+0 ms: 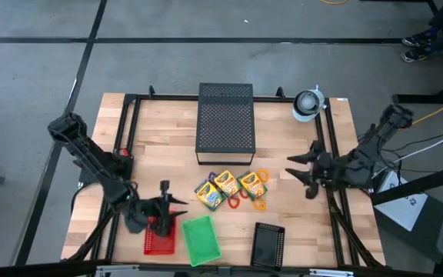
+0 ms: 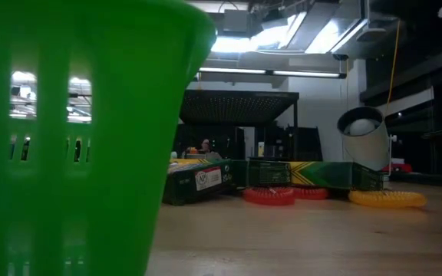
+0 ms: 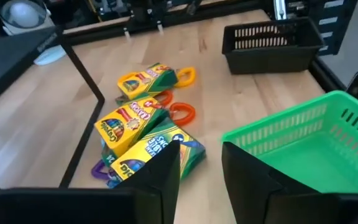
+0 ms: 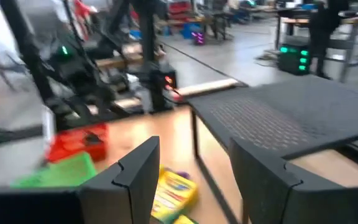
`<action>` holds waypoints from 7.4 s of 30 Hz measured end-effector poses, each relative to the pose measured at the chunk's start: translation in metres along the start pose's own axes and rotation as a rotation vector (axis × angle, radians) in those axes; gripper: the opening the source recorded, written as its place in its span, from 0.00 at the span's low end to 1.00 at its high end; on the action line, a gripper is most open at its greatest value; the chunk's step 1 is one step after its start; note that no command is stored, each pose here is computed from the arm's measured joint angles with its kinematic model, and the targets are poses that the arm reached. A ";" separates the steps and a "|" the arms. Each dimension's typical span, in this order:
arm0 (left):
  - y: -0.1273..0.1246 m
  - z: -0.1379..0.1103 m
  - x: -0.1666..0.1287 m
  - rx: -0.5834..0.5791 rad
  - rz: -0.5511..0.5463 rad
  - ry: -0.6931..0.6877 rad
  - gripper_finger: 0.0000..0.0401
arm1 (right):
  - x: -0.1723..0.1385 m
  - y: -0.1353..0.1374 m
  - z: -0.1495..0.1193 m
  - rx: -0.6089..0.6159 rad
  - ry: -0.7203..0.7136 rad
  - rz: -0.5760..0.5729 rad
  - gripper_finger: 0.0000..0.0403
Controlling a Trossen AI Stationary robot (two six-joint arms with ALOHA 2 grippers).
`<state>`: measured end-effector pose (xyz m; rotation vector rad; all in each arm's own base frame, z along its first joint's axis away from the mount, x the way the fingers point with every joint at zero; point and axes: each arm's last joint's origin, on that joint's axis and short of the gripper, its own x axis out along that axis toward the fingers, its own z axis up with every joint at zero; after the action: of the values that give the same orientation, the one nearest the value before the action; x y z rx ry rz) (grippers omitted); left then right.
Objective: Pick & Place Office Desk Supplies
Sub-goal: Put the crayon box into the green bin
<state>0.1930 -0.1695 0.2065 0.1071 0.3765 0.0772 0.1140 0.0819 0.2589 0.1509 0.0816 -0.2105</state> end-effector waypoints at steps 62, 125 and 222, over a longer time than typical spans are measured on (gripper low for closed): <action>0.081 -0.072 0.071 -0.188 -0.170 0.104 0.14 | 0.096 0.001 -0.069 0.035 0.252 -0.254 0.49; 0.102 -0.053 0.130 -0.405 -0.108 0.266 0.01 | 0.098 0.005 -0.064 0.053 0.230 -0.186 0.49; 0.123 -0.036 0.122 -0.460 -0.036 0.427 0.11 | 0.101 0.012 -0.057 0.068 0.202 -0.039 0.49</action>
<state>0.2861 -0.0326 0.1440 -0.3772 0.7764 0.1503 0.2112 0.0825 0.1950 0.2387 0.2789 -0.2371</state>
